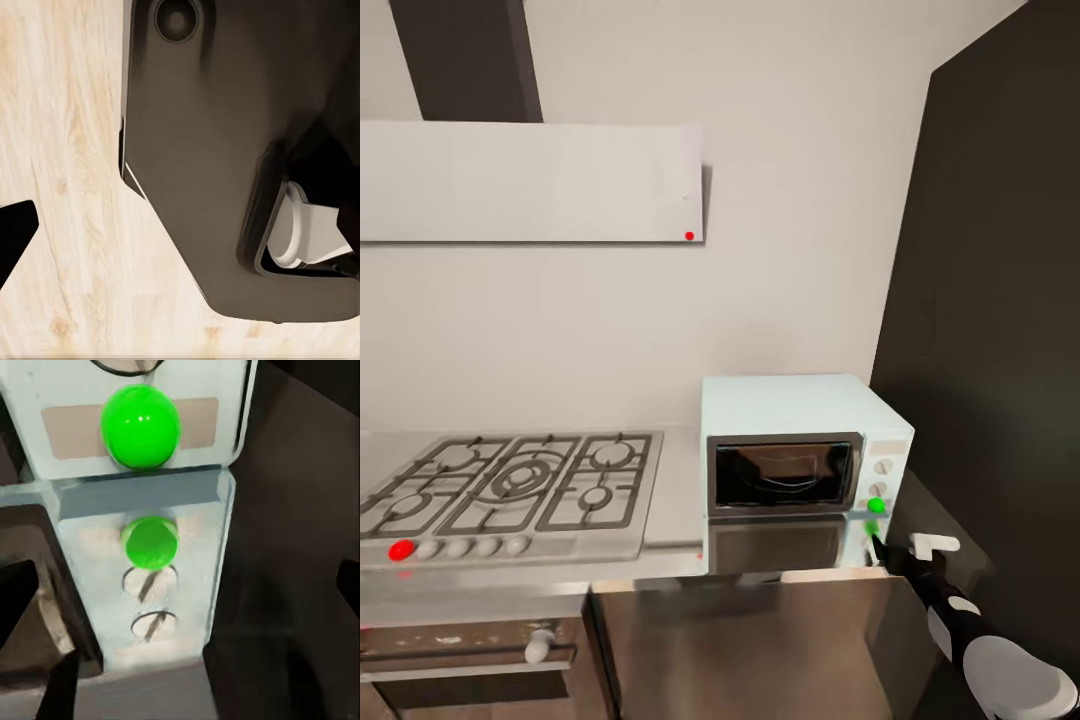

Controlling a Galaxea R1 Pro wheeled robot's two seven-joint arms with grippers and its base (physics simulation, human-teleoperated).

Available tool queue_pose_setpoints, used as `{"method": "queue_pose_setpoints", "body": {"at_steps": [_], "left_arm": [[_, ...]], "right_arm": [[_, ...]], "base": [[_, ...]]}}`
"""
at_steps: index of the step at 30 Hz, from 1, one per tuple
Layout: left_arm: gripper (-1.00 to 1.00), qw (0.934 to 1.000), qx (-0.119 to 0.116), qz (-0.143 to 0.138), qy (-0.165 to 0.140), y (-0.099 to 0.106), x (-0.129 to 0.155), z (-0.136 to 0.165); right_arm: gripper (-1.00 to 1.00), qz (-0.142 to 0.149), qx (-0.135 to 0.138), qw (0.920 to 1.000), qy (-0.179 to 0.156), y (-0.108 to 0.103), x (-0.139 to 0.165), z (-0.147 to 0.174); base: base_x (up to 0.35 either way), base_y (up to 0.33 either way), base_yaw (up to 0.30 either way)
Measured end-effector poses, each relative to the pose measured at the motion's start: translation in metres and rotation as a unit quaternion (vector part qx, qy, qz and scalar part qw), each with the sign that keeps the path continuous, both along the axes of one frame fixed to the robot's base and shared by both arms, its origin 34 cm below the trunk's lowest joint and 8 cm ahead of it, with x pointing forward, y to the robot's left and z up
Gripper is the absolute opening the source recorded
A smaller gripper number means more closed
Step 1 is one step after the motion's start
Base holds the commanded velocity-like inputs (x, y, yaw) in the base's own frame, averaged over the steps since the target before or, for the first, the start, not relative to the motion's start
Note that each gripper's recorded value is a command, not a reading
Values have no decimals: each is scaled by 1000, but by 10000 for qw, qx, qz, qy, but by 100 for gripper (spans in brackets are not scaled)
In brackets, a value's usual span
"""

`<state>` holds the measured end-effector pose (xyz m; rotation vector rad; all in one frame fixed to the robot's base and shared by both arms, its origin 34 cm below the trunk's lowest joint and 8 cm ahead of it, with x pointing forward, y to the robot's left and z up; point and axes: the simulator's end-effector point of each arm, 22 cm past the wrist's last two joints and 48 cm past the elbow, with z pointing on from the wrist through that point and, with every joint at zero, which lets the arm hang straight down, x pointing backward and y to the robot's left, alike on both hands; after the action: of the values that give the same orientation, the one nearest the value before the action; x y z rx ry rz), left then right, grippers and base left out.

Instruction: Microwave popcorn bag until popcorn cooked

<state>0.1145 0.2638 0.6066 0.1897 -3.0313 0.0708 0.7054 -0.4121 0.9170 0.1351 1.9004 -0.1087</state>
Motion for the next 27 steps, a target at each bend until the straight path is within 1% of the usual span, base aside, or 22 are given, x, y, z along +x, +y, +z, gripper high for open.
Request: {"method": "queue_pose_setpoints", "body": {"at_steps": [24, 25, 26, 27], "left_arm": [[100, 10000, -2, 0, 2, 0, 0, 0], [100, 10000, -2, 0, 1, 0, 0, 0], [100, 10000, -82, -15, -19, -11, 1, 0], [100, 10000, -85, -15, -15, -12, 1, 0]], "right_arm": [[100, 2, -7, 10000, -15, 0, 0, 1], [100, 2, -7, 10000, -16, 0, 0, 1], [100, 61, 20, 10000, -2, 8, 0, 0], [100, 63, 23, 10000, 4, 8, 0, -1]], "base": [[-341, 85, 0], [0, 0, 0], [0, 0, 0], [0, 0, 0]]}}
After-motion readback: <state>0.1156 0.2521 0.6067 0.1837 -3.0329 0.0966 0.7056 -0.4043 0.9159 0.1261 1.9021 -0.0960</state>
